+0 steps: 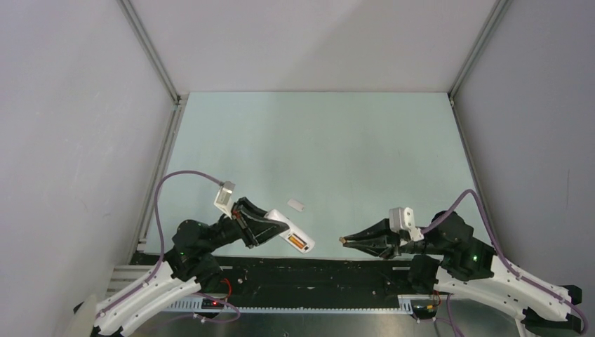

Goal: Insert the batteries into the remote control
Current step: Adjust the battery at the center of the board.

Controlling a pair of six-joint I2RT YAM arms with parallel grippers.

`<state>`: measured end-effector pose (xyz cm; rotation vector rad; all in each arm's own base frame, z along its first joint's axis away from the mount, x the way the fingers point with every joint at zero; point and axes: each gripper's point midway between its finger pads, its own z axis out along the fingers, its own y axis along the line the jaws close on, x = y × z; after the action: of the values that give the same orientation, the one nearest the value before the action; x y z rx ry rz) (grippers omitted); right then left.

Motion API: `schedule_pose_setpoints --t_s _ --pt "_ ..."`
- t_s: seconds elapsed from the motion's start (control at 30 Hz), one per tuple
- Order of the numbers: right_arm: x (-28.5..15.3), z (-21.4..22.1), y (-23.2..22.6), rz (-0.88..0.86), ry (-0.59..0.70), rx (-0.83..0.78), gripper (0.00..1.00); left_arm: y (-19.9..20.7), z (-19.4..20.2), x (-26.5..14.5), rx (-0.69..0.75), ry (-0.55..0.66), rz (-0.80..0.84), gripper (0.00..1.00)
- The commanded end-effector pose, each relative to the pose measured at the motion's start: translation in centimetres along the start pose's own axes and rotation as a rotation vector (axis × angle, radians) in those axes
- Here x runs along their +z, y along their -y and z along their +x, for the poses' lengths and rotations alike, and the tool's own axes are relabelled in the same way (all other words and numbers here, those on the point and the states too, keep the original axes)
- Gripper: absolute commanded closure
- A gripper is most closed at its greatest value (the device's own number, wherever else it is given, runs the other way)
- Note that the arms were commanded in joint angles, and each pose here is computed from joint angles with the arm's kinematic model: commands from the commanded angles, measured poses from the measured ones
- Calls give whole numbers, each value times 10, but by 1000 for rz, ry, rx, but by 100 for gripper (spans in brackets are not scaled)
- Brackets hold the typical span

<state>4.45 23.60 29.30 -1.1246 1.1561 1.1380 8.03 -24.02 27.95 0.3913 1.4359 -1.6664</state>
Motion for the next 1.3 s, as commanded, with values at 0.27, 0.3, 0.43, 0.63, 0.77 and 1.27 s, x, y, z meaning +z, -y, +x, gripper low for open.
schedule_pose_setpoints --t_s 0.27,0.3,0.43,0.63,0.77,1.27 --pt "-9 -31 -42 -242 132 -115 100 18 -22 3 21 65 39 100" --pt "-9 -31 -43 -245 132 -114 100 19 -23 3 22 67 40 100" --pt "-9 -33 -48 -280 140 -117 100 20 -23 2 23 66 44 100" --pt "-8 -44 -51 -298 180 -108 100 19 -22 3 20 64 42 100" --pt "8 -32 -2 -7 120 68 100 18 -23 3 16 70 37 100" --pt "-52 155 126 1377 -181 1059 100 14 -23 2 -23 78 18 100"
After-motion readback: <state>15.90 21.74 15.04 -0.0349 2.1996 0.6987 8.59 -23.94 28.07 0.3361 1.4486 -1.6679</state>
